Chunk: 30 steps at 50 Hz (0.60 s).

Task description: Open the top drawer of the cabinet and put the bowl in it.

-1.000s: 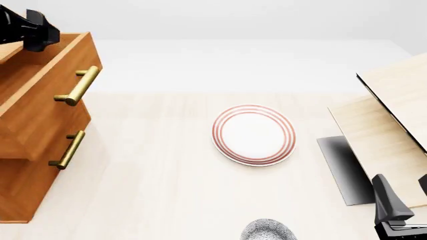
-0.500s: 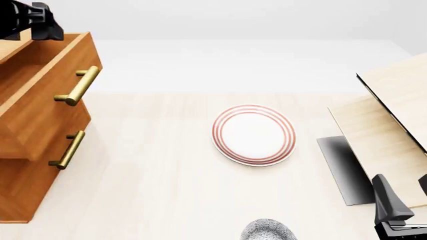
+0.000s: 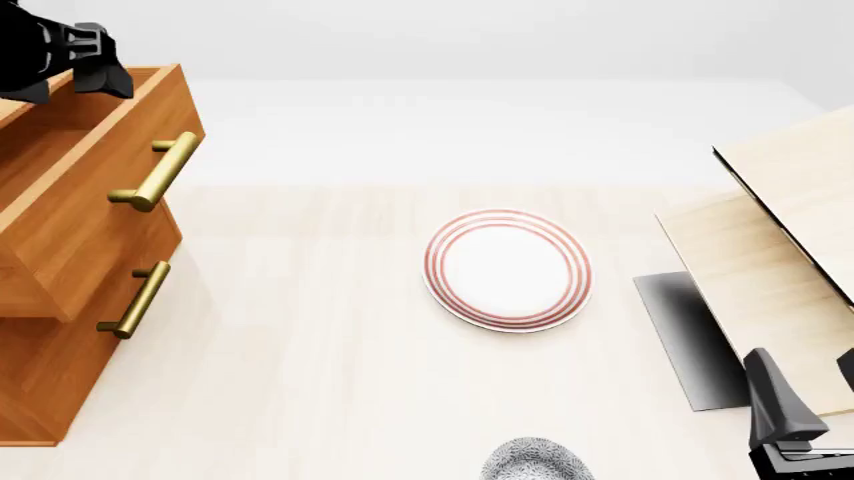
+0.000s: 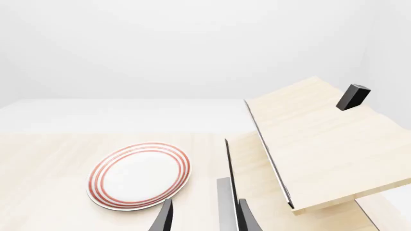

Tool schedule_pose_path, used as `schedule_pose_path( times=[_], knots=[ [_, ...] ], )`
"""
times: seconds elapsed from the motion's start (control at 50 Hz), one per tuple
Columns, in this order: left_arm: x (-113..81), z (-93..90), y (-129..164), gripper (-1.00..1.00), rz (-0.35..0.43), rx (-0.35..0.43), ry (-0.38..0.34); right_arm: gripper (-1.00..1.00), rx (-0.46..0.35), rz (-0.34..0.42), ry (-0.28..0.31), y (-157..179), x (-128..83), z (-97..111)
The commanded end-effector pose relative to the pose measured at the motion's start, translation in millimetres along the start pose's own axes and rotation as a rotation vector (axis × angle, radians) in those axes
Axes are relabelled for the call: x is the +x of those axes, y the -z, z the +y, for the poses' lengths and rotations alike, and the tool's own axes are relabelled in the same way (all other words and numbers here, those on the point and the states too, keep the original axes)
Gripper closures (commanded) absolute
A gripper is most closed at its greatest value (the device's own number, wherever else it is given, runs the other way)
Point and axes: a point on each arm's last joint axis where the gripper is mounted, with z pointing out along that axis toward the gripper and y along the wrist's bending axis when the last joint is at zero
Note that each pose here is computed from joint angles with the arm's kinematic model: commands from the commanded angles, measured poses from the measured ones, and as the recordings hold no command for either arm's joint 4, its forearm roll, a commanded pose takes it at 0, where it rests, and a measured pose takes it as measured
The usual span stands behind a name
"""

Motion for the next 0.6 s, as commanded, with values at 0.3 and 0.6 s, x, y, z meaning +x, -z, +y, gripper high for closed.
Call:
schedule_pose_path(
  times=[0.3,0.6],
  knots=[
    [13.6,-4.5,-31,-1.00,0.049,0.009,0.022,-1.00,0.000,-0.001,0.000,0,0,0],
    [22.2,-5.2,-44,-1.00,0.071,0.010,0.015,-1.00,0.000,0.000,0.000,0,0,0]
  ],
)
